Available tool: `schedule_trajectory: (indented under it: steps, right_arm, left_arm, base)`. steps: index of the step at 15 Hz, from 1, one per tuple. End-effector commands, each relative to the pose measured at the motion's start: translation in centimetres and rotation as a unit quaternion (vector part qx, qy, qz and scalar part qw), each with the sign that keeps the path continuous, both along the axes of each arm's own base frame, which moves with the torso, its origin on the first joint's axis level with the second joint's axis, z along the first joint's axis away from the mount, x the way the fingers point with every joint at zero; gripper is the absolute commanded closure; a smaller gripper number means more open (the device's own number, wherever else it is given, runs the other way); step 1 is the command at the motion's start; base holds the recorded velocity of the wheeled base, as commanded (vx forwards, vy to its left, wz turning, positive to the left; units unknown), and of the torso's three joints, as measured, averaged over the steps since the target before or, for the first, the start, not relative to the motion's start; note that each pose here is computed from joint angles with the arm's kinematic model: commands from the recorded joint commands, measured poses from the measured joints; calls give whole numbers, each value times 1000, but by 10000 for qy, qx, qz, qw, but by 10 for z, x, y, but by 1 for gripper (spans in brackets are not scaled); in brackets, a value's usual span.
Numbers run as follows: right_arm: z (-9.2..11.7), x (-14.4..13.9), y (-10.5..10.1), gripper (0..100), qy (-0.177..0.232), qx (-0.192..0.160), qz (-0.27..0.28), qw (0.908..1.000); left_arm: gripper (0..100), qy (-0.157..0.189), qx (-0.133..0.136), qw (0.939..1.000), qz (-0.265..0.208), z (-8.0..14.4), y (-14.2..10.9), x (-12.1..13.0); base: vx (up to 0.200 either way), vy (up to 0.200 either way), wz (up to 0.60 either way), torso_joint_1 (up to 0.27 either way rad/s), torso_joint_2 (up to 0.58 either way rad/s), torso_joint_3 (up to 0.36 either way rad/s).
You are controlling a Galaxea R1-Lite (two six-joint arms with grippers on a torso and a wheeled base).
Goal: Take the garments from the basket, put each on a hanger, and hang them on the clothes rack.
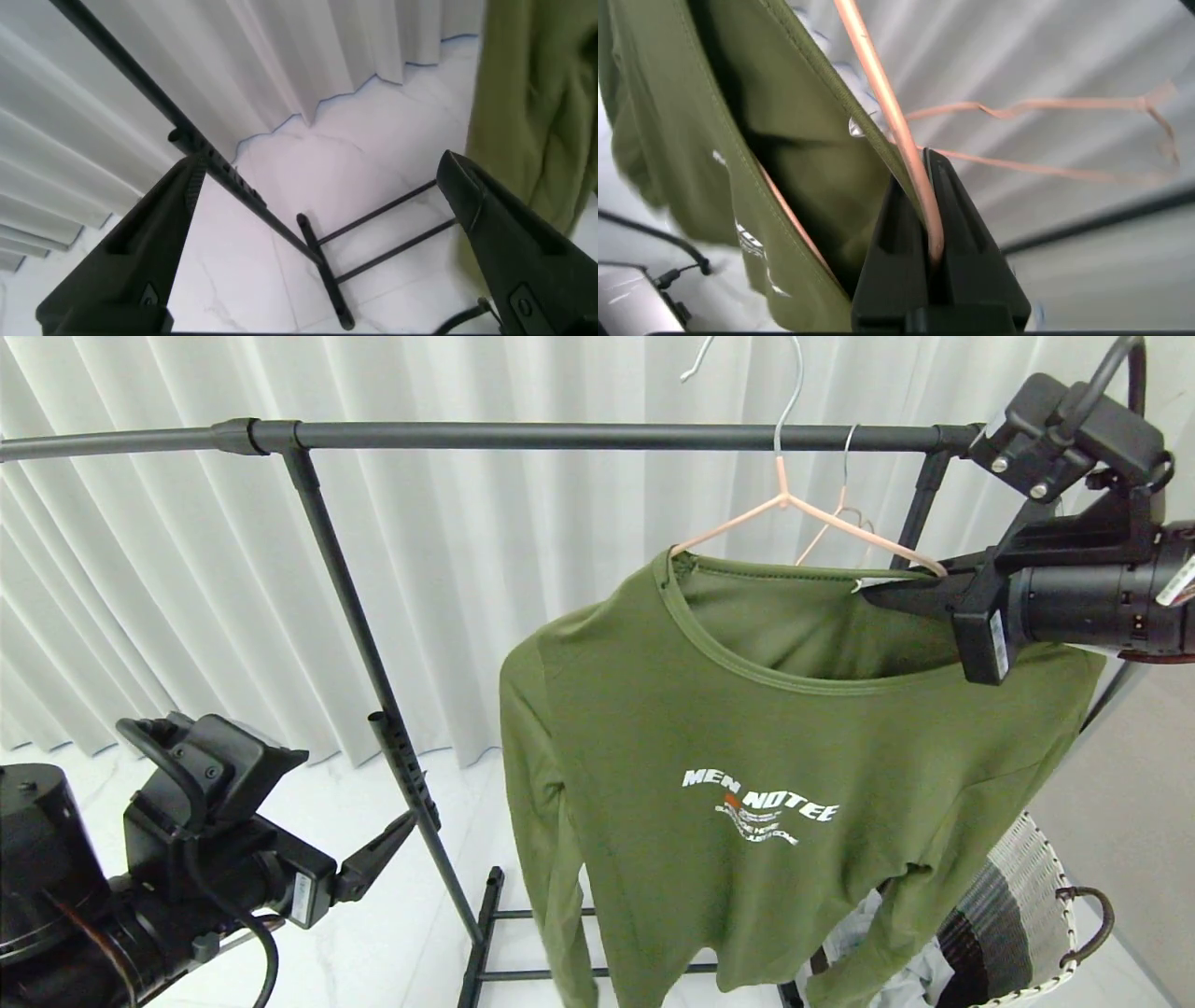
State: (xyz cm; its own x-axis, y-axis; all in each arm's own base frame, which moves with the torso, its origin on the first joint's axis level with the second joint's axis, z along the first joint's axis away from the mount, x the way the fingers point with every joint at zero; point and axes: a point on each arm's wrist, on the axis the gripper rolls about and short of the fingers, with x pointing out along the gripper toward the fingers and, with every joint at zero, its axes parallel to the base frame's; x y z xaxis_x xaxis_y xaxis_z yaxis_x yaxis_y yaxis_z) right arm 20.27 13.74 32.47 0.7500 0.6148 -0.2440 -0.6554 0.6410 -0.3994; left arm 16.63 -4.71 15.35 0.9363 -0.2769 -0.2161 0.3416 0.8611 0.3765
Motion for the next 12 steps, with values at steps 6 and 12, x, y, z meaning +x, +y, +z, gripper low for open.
schedule_trajectory:
  steps: [6,12]
  right_arm:
    - [-4,-6,11,100,415,364,-896,9944]
    - [-14,25,30,100,737,594,-2089,9733]
  left_arm:
    - [0,-422,295,9987,-42,10,4,-13]
    - [0,-471,273,9985,-46,12,4,-14]
  base:
    - [0,0,0,0,0,0]
    - [33,0,0,0,0,0]
